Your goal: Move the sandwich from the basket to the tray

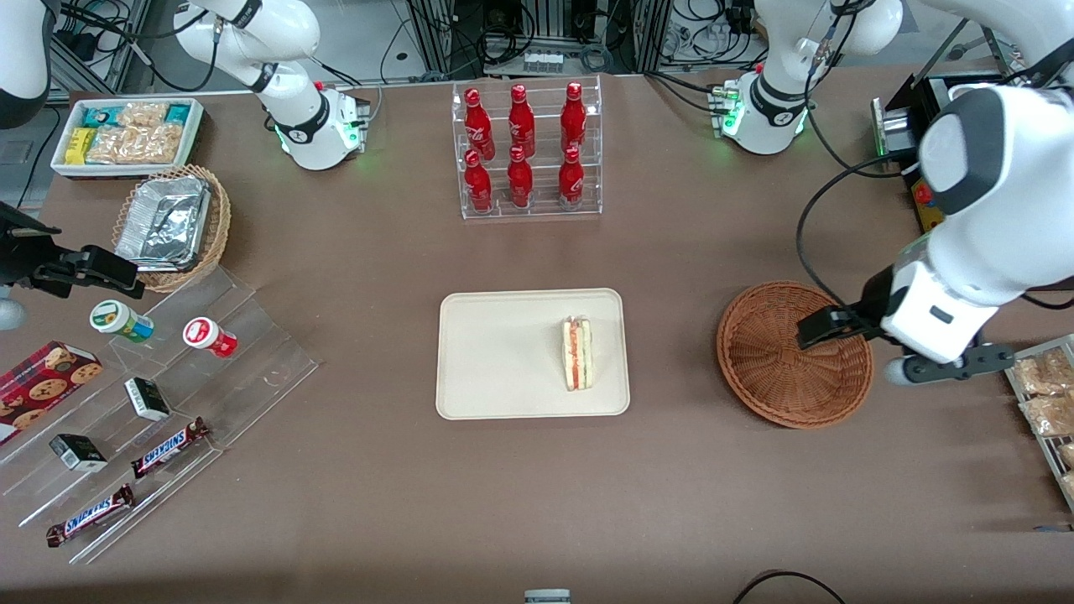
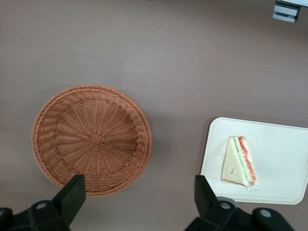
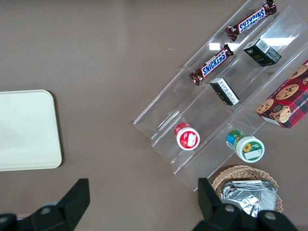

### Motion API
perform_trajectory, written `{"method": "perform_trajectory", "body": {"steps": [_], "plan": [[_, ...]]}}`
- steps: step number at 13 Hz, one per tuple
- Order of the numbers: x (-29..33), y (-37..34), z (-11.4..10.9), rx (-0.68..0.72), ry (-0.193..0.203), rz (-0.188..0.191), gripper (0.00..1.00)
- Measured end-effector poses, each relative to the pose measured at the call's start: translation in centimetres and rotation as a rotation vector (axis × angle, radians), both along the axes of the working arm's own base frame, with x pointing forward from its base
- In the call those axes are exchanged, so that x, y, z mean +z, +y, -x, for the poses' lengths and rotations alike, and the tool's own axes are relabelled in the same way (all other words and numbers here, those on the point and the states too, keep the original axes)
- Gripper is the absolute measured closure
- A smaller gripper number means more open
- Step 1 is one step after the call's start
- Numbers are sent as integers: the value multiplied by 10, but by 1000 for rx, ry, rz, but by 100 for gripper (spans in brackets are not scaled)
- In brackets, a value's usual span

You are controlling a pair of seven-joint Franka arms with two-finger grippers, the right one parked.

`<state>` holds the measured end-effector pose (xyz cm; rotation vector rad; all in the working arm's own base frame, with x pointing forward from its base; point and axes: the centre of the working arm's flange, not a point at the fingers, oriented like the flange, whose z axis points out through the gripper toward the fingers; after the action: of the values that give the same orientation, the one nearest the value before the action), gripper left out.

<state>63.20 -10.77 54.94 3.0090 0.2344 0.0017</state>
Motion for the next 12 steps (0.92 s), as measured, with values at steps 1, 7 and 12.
{"method": "perform_trajectory", "body": {"steps": [1,7,12], "plan": [[4,4,2,-7,4,-2,0],[21,19,17,-42,39,-23,0],[37,43,32,-37,79,-21,0]]}}
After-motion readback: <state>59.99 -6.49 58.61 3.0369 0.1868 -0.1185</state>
